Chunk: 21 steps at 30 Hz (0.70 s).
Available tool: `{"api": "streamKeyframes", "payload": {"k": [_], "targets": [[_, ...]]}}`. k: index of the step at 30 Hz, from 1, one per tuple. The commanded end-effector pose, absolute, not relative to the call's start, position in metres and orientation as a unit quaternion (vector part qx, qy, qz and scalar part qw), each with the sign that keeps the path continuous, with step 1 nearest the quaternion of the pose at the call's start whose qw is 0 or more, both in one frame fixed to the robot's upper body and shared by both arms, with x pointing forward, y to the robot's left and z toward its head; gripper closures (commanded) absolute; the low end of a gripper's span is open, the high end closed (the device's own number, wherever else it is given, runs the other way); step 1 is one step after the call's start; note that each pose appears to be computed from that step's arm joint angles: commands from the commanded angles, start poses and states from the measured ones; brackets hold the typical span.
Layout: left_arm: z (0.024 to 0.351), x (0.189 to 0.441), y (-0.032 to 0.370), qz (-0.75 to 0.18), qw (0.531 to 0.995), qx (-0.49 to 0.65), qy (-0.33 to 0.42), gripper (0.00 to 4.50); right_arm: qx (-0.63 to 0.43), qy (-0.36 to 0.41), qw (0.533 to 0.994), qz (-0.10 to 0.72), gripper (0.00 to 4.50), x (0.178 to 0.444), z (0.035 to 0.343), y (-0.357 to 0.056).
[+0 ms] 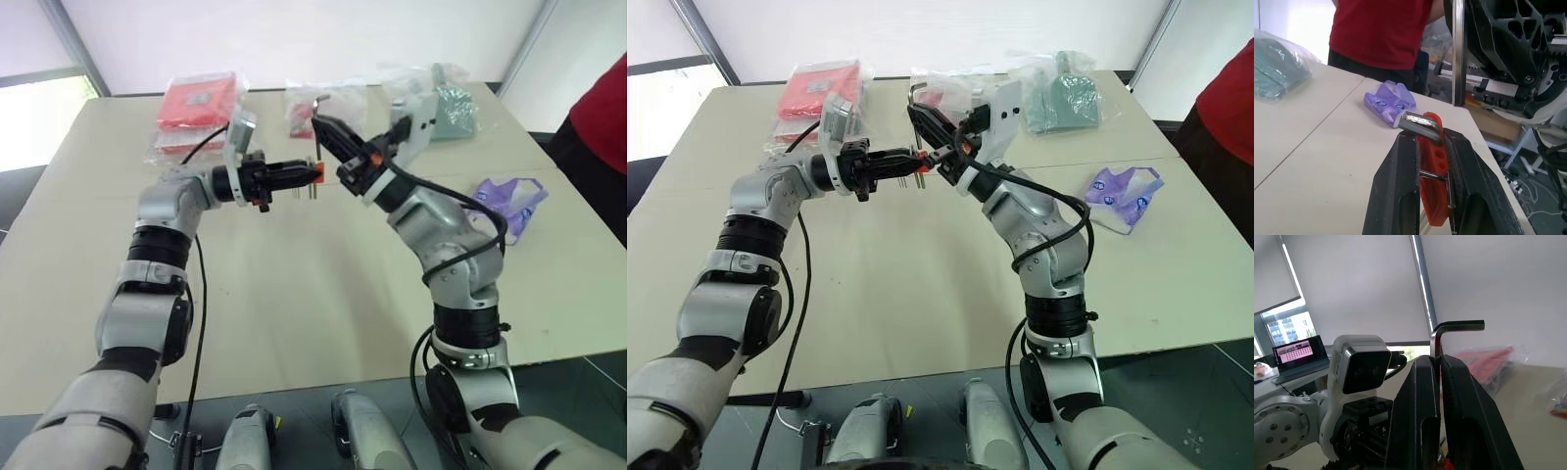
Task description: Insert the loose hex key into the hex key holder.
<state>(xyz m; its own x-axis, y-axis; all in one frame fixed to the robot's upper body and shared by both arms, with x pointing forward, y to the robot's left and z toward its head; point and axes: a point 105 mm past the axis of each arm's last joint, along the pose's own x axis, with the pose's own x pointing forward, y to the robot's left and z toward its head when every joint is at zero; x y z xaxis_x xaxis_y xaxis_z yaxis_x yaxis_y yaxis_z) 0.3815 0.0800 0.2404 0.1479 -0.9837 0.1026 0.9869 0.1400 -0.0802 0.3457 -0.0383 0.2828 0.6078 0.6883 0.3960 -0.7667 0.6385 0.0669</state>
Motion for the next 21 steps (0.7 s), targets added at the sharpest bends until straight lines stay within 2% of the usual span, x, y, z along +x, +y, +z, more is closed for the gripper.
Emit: {"api": "streamKeyframes", "payload": {"k": [1, 21], "targets": [[0.2671, 0.3783, 0.0770, -0.661, 0.746, -0.052, -0.057, 4.34, 0.112, -0.202, 0.879, 0.418, 4.48, 0.3353, 0.2976, -0.0369], [0.2697, 0.3739, 0.0808, -0.666, 0.742, -0.058, -0.054, 4.34, 0.108, -0.200, 0.886, 0.403, 4.48, 0.3435, 0.2932, -0.0428]]}}
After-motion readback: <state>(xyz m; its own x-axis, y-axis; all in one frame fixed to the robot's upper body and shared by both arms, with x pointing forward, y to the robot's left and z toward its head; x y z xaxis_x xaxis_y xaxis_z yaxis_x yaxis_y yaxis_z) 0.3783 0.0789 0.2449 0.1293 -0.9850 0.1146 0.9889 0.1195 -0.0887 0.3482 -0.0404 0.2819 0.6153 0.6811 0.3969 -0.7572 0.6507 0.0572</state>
